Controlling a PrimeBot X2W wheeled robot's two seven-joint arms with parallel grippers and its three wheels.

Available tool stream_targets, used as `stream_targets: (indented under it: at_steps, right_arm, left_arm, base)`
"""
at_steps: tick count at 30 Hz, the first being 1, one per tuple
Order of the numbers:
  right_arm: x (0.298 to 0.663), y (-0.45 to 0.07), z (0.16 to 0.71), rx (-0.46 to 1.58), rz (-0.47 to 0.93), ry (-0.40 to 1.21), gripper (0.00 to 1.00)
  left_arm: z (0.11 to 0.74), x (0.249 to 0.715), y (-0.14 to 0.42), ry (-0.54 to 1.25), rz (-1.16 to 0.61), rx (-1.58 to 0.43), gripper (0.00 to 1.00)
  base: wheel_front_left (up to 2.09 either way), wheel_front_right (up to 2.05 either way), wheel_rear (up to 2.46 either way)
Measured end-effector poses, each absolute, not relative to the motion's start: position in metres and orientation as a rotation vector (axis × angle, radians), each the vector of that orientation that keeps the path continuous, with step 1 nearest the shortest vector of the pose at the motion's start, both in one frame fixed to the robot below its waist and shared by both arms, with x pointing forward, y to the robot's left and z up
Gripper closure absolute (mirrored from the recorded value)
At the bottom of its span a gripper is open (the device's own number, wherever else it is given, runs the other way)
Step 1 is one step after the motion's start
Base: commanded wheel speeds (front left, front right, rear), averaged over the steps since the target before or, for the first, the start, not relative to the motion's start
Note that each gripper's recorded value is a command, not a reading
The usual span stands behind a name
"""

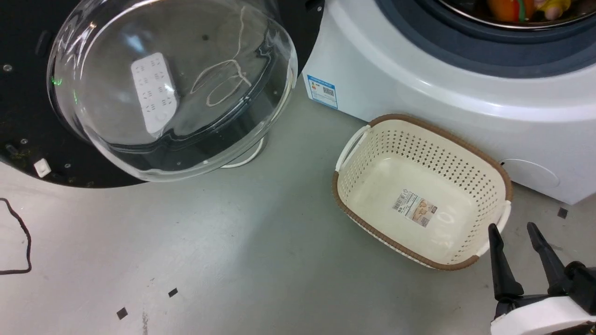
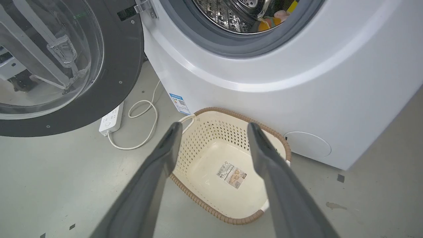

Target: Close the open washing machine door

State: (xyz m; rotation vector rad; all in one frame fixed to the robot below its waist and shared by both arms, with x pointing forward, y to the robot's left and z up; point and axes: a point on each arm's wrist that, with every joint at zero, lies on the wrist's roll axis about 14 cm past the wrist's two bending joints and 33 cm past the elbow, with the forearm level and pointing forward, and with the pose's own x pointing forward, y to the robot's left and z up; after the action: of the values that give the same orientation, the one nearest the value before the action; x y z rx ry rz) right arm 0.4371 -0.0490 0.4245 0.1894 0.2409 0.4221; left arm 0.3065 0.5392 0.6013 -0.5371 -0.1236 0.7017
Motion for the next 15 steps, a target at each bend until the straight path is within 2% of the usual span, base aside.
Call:
stream_targets:
  at_steps: [7, 15]
  right_arm:
    - [0.440, -0.039, 0.420, 0.201, 0.447, 0.251, 0.00]
    - [0.440, -0.043, 0.421, 0.198, 0.438, 0.255, 0.00]
  left_arm:
    - [0.594, 0.322, 0.518, 0.006, 0.592, -0.535, 1.00]
    - [0.582, 0.331, 0.513, 0.063, 0.568, -0.524, 1.00]
  base:
    - [0.00, 0.00, 0.00]
    - [0.00, 0.00, 0.00]
